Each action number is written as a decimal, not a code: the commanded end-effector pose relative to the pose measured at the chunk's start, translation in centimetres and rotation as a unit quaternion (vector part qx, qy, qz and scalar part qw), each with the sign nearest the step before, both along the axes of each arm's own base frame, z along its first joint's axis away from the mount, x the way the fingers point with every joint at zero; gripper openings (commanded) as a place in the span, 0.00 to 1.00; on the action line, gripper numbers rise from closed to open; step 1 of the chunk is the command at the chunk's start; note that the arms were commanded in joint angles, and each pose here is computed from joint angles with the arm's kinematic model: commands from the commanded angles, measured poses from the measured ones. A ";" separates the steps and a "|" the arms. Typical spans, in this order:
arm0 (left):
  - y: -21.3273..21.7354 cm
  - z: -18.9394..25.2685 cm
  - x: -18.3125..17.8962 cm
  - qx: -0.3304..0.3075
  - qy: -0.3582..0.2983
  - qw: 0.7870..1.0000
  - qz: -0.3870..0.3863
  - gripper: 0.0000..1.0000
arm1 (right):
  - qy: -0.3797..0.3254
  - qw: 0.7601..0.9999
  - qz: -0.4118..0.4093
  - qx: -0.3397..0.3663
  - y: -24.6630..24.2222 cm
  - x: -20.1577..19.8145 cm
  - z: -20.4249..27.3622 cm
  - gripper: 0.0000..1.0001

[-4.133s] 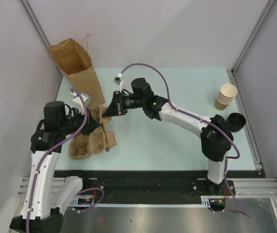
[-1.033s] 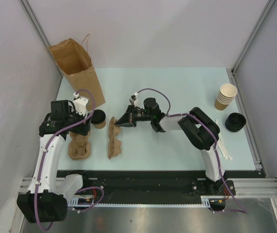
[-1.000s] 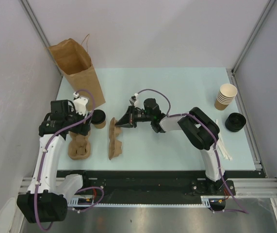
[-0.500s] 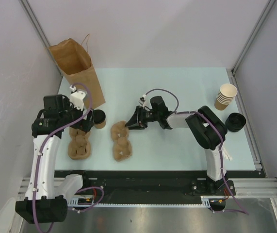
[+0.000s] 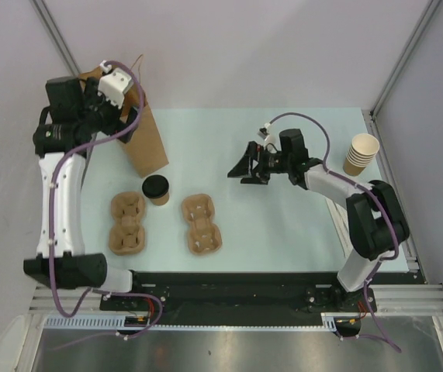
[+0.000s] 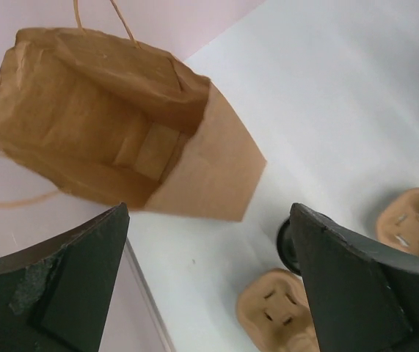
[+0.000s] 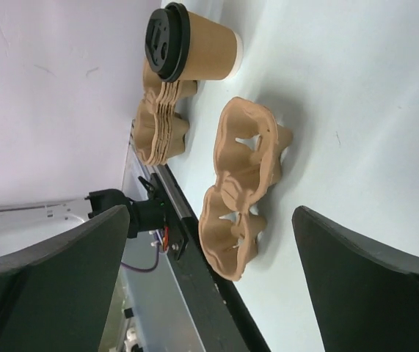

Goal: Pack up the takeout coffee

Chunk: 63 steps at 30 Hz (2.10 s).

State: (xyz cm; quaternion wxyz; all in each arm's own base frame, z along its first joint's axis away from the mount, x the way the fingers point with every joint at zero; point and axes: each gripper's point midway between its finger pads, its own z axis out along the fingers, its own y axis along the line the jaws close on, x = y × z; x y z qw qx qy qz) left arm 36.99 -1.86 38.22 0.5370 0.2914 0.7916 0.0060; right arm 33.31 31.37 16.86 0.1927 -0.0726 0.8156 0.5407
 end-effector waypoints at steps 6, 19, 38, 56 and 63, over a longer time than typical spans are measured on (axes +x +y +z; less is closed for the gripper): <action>0.6 -1.9 7.4 0.041 0.018 0.998 -0.036 0.90 | -0.121 0.991 -0.040 -0.035 -7.5 0.7 6.1 1.00; -1.5 -5.0 10.5 0.023 0.061 0.994 -0.083 0.06 | -0.147 0.980 -0.124 -0.041 -16.3 2.2 9.1 1.00; -25.6 -1.7 -1.0 0.033 0.010 0.942 -0.335 0.00 | -0.261 0.934 -0.232 -0.078 -25.7 1.1 17.6 1.00; -32.0 -8.9 -22.2 0.077 0.115 0.833 -0.535 0.00 | -0.424 0.850 -0.211 -0.233 -30.7 -2.8 29.3 1.00; -29.7 -10.6 -24.5 0.081 0.101 0.823 -0.553 0.01 | -0.477 0.843 -0.142 -0.204 -25.6 -4.4 31.0 1.00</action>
